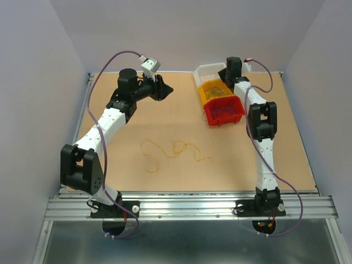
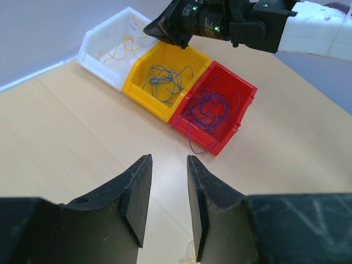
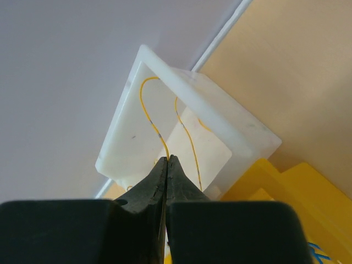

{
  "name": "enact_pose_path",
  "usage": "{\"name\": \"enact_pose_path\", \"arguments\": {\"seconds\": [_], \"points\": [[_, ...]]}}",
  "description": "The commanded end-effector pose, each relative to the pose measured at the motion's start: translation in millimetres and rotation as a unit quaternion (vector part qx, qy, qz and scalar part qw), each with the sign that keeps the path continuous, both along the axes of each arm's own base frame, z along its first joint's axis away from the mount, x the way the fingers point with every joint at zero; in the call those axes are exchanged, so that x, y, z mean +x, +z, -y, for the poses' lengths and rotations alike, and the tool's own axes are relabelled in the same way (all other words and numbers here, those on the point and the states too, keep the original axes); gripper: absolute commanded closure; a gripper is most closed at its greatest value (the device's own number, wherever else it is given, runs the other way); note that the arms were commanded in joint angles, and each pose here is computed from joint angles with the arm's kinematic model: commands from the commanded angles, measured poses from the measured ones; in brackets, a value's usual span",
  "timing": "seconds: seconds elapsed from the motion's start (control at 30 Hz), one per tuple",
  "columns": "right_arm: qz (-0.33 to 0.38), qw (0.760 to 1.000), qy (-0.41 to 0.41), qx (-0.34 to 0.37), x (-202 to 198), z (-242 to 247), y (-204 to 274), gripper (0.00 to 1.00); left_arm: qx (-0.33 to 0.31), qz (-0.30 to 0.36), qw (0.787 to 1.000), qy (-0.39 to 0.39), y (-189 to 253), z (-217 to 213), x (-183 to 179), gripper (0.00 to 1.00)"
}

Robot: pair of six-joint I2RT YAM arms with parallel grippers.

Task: Untangle the cables

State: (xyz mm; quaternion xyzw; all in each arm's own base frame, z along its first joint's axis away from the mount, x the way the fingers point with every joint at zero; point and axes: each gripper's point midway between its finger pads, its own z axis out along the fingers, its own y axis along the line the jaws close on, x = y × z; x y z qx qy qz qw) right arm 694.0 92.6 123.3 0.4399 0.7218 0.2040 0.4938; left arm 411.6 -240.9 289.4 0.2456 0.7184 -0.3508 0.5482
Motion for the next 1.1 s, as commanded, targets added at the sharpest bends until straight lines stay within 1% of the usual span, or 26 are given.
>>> {"name": "enact_pose_path", "arguments": {"seconds": [0.0,0.03,0.1,0.17,0.23,0.3,0.33,0.4,0.43,0.47,0.5,0.53,0.57,0.6,0.63,0.7,0.77,0.8,0.83,0.87,0.93,1.0,1.07], "points": [[0.049,0.998,0.025,-0.005,12,-19,37,0.97,-0.005,0.037,0.999,-0.001,23,0,3,0.57],[0.049,0.998,0.029,-0.011,12,-20,38,0.84,-0.005,0.037,0.999,0.000,23,-1,2,0.57],[0.053,0.998,0.028,-0.026,9,-17,49,0.69,-0.002,0.039,0.999,0.004,23,-2,3,0.57],[0.057,0.997,0.026,-0.040,1,-15,64,0.63,0.002,0.042,0.999,0.008,24,-3,5,0.55],[0.056,0.996,0.021,-0.064,-7,-12,72,0.57,0.009,0.040,0.999,0.015,22,-6,7,0.52],[0.051,0.994,0.025,-0.090,-22,-12,83,0.55,0.016,0.043,0.999,0.020,22,-7,9,0.46],[0.048,0.993,0.017,-0.102,-27,-9,84,0.50,0.020,0.041,0.999,0.022,21,-8,9,0.45],[0.032,0.991,0.021,-0.128,-47,-6,85,0.48,0.025,0.037,0.999,0.031,18,-11,10,0.42],[0.027,0.990,0.026,-0.135,-53,-6,84,0.48,0.036,0.047,0.998,0.033,18,-13,12,0.41],[0.021,0.989,0.031,-0.144,-61,-4,84,0.41,0.040,0.046,0.998,0.035,16,-14,13,0.41],[0.015,0.985,0.041,-0.164,-67,-2,83,0.40,0.047,0.050,0.997,0.038,14,-16,13,0.40],[0.024,0.984,0.051,-0.172,-75,-2,97,0.40,0.053,0.047,0.997,0.038,9,-17,13,0.39],[0.005,0.981,0.063,-0.182,-85,-1,81,0.39,0.058,0.046,0.997,0.036,7,-15,13,0.38],[0.004,0.975,0.083,-0.204,-88,-2,80,0.39,0.065,0.044,0.996,0.036,4,-15,12,0.38],[0.001,0.972,0.110,-0.209,-94,-8,75,0.39,0.082,0.040,0.995,0.033,-3,-12,11,0.37],[-0.007,0.967,0.131,-0.220,-98,-10,66,0.40,0.100,0.039,0.994,0.027,-10,-6,8,0.37],[-0.016,0.960,0.162,-0.230,-102,-16,54,0.43,0.134,0.039,0.990,0.019,-25,-2,4,0.37],[-0.020,0.952,0.192,-0.239,-104,-22,47,0.44,0.151,0.036,0.988,0.008,-34,6,-1,0.36],[-0.022,0.947,0.206,-0.245,-105,-25,42,0.44,0.167,0.029,0.986,-0.004,-44,10,-7,0.36],[-0.028,0.943,0.219,-0.250,-105,-27,33,0.44,0.189,0.039,0.981,-0.018,-52,13,-10,0.36],[-0.033,0.932,0.244,-0.266,-106,-31,24,0.44,0.225,0.023,0.973,-0.036,-76,20,-21,0.35],[-0.038,0.926,0.256,-0.276,-103,-33,13,0.43,0.251,0.027,0.966,-0.060,-92,23,-29,0.31],[-0.035,0.918,0.276,-0.284,-101,-37,10,0.43,0.275,0.015,0.958,-0.082,-114,26,-40,0.28]]}}
